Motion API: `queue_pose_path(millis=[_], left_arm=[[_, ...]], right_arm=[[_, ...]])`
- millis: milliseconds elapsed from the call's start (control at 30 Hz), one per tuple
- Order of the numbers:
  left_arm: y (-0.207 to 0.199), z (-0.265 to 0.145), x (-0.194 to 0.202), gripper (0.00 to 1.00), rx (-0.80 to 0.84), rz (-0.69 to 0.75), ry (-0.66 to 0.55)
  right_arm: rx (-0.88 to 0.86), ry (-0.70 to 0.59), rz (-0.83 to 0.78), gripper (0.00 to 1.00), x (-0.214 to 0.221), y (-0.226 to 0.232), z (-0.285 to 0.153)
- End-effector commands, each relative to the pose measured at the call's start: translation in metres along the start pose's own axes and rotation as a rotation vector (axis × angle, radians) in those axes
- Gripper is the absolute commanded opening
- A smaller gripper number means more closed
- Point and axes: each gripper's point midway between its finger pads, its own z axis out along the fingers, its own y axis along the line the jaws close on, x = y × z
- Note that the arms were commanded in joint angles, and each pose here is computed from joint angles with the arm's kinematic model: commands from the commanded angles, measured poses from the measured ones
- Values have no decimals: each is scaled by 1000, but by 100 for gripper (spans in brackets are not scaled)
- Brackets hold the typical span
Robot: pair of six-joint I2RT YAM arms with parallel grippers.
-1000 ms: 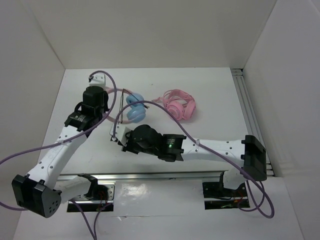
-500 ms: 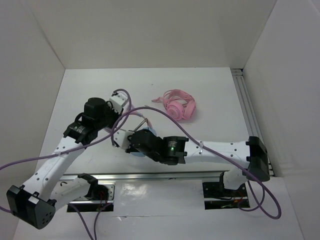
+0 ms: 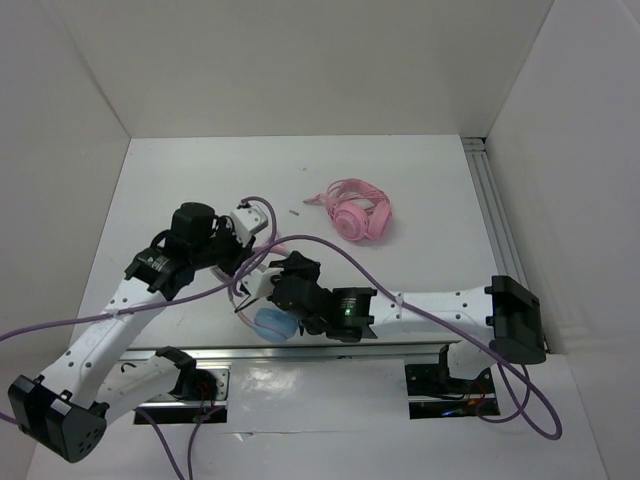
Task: Wrap the headphones
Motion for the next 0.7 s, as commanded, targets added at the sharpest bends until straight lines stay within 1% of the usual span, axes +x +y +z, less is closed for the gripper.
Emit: queue_pose_path(millis=[0, 33, 233, 300, 333, 367, 467, 500, 533, 633, 667], left_arm=[[-21, -13, -32, 0, 103, 92, -119], [-23, -10, -31, 0, 115, 105, -111], [-19, -9, -30, 0, 96, 90, -93], [-10, -5, -34, 0, 65, 85, -67], [-10, -4, -34, 0, 70, 68, -52], [-5, -7, -43, 0, 59, 66, -62], [-2, -4, -47, 0, 69, 42, -38], [0, -6, -50, 0, 68, 40, -48], [1, -6, -52, 0, 70, 38, -42], [6, -6, -50, 0, 51, 33, -37], [8, -6, -50, 0, 39, 32, -33]], right_arm=[[164, 50, 56, 24, 10, -43, -1], [169, 58, 58, 27, 12, -45, 1], [155, 116, 44, 32, 35, -40, 16], [131, 132, 35, 34, 41, -34, 20], [123, 134, 57, 35, 45, -36, 26], [112, 139, 54, 35, 48, -36, 28], [84, 137, 96, 35, 54, -35, 35], [83, 122, 107, 35, 51, -35, 36], [74, 128, 105, 32, 57, -32, 39], [92, 132, 131, 30, 64, -34, 43], [90, 134, 128, 27, 68, -31, 43]])
